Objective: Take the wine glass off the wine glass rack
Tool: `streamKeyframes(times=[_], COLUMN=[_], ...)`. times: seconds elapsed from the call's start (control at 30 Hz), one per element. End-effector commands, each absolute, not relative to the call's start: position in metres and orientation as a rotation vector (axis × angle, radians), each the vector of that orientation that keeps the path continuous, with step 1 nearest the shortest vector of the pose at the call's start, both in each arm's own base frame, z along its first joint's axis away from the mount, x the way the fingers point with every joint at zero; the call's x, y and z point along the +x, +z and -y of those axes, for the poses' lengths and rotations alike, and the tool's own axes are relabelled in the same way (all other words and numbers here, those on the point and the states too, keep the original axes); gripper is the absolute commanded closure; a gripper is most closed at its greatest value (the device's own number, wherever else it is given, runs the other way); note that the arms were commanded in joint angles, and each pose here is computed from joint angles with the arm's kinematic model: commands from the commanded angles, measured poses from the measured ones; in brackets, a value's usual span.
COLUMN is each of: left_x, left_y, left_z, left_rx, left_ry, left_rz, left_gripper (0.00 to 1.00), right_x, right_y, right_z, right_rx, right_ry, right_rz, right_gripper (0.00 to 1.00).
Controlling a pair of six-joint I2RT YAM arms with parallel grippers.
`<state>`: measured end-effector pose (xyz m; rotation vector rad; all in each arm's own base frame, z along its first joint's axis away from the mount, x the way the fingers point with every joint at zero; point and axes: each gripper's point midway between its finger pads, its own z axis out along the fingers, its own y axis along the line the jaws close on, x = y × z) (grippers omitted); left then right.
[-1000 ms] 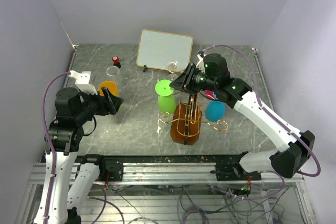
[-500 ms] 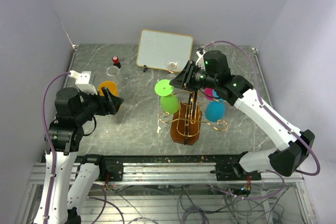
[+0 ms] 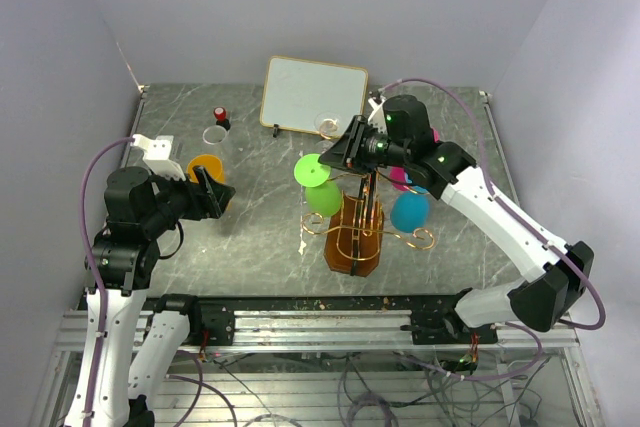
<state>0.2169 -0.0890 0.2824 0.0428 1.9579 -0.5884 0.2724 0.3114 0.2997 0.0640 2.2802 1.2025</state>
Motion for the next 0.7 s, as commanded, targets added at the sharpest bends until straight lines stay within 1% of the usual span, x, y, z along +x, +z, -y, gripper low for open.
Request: streamKeyframes(times=[0.0, 0.33, 0.4, 0.47, 0.67], left_x=[0.2199, 0.2176, 0.2174, 0.2177, 0.2170], left_y=[0.2907, 0.2925, 0.2927, 0.2926, 0.2931], left_z=[0.0910, 0.0909, 0.0909, 0.0909, 0.0908], left_rx=[0.077, 0.079, 0.079, 0.080, 0.080], left_ry=[-0.599, -0.598, -0.598, -0.597, -0.598], left_rz=[-1.911, -1.900, -1.899, -1.900, -1.897], left_gripper=[0.19, 0.19, 0.19, 0.19, 0.19], right_x=[0.2695, 0.2646, 0.2641, 0.2644, 0.2658], right_y=[0.3124, 0.3100, 0.3093, 0.3089, 0.3102], right_z=[-0.3192, -0.3235, -0.3221, -0.3192, -0.3166], right_rx=[0.034, 0.024, 0.043, 0.069, 0.144], right_ry=[1.248, 1.249, 1.247, 1.238, 1.239], right_rz=[-2.256, -2.267, -2.266, -2.267, -2.268], right_gripper=[0.77, 0.81, 0.87, 0.91, 0.95])
